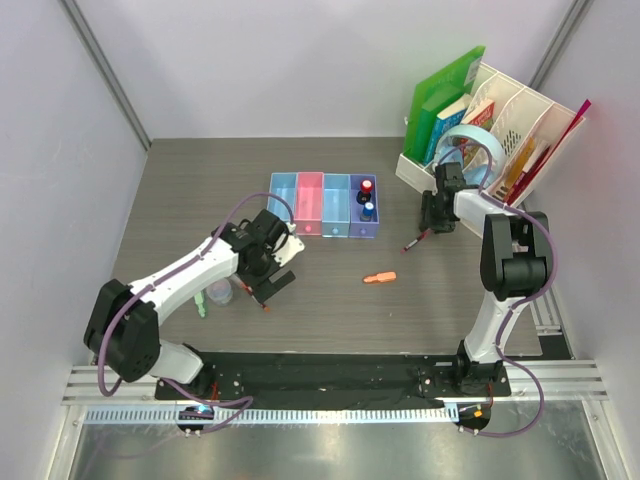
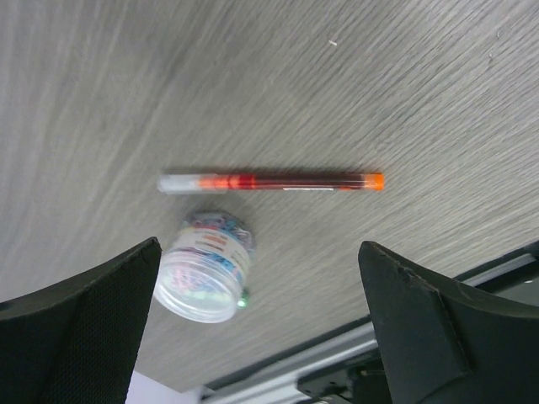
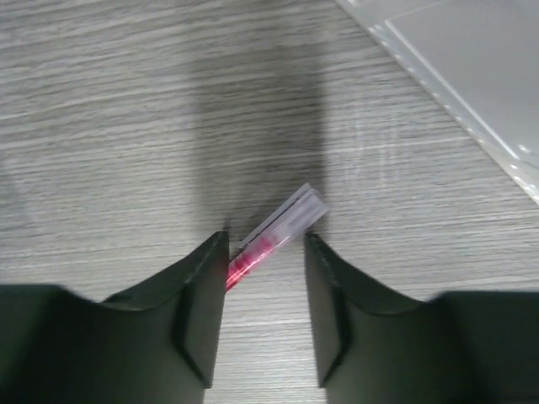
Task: Sort the stationery into containers
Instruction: Pick up the pen from the center of the board.
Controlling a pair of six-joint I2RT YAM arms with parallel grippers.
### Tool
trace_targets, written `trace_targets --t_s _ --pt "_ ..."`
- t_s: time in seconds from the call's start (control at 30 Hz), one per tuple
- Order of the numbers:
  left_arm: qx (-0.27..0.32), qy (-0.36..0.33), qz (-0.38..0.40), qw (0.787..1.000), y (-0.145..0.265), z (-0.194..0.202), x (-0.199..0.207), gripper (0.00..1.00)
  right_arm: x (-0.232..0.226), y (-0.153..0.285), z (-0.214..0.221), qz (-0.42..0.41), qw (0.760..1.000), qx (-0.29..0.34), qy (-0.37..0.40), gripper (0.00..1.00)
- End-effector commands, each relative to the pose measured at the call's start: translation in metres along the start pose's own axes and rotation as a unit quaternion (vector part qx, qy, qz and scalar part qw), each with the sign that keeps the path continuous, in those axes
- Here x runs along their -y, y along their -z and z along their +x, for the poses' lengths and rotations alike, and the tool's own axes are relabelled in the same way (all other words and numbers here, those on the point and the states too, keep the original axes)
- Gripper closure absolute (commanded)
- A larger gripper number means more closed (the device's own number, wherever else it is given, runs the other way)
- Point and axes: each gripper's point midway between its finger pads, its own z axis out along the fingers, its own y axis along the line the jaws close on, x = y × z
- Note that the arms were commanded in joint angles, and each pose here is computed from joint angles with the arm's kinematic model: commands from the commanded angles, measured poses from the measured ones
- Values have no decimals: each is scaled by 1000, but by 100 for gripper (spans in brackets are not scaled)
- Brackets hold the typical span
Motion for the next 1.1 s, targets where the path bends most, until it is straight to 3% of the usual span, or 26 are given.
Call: trace_targets --t_s 0.0,0.17,0.3,0.5,0.83,1.07 --pt "-25 65 5 998 0 11 8 0 -1 -14 28 -3 999 -40 5 62" --pt "-27 89 -25 995 1 9 -3 0 -5 -10 23 -9 999 -33 11 78" --pt "-31 124 -12 992 -4 -5 0 0 -9 -6 13 -12 1000 -20 18 99" --pt "-46 168 13 985 -19 -10 4 0 -12 10 -8 1 999 20 40 99" --pt "-32 237 73 968 -7 -1 21 0 -24 49 -51 -5 994 92 50 99" --pt "-55 286 79 953 -12 16 10 0 -29 78 -80 1 989 134 57 99"
